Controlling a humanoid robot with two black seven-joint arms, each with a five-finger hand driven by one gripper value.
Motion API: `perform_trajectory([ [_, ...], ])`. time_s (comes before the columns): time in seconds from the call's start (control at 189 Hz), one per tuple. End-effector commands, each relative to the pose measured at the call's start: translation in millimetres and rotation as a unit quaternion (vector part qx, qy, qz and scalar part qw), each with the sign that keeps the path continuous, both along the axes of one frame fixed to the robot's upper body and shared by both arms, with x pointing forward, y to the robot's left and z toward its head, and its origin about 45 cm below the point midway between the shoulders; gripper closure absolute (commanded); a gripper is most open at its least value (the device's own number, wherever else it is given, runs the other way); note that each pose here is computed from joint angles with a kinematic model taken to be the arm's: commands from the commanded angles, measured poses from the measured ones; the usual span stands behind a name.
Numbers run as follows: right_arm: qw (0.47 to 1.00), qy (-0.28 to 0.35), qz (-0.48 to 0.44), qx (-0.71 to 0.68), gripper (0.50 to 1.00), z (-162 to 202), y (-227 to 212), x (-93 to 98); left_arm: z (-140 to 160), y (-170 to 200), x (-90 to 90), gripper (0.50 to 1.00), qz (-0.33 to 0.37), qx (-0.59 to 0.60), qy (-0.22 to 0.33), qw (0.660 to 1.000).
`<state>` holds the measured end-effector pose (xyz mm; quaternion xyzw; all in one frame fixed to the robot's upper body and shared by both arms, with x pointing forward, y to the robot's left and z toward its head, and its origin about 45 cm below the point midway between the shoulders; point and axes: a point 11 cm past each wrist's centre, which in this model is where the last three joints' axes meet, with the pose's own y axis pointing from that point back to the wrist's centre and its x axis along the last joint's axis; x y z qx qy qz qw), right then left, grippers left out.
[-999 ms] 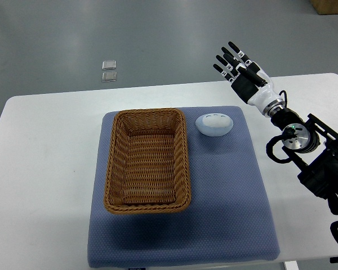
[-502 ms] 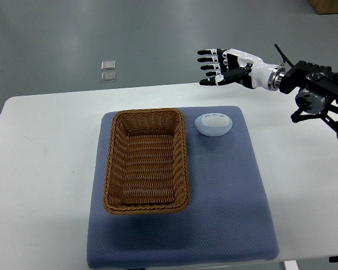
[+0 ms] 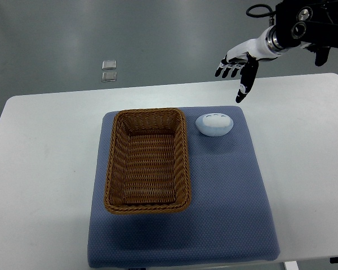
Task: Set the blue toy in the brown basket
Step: 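Lower the right hand onto the pale blue toy and close fingers around it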
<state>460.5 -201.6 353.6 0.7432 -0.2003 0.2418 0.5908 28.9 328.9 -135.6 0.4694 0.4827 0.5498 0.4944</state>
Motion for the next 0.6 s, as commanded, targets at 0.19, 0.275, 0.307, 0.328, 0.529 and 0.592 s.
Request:
perform_trajectory([
  [0.19,0.999,0.002,0.001,0.042,0.595,-16,25,-4.1,0,-1,-0.1,0.500,0.001,0.000,-0.002,1.000],
  [0.275,0.999,0.003,0.003,0.053,0.595,-39,34,-6.9,0,-1,1.4,0.500,0.003,0.000,-0.005,1.000],
  [0.307,0.999,0.000,0.004,0.052,0.595,-44,38,-6.4,0,-1,1.3,0.500,0.003,-0.001,-0.004,1.000],
  [0.328,0.999,0.001,0.005,0.053,0.595,-46,39,-6.7,0,-1,1.3,0.500,0.003,-0.001,-0.004,1.000],
  [0.529,0.999,-0.021,0.003,0.040,0.597,-90,51,-4.8,0,-2,0.0,0.500,0.002,-0.003,-0.002,1.000],
  [0.592,0.999,-0.027,0.002,0.034,0.597,-100,50,-4.4,0,-1,0.0,0.500,0.003,-0.002,-0.002,1.000],
])
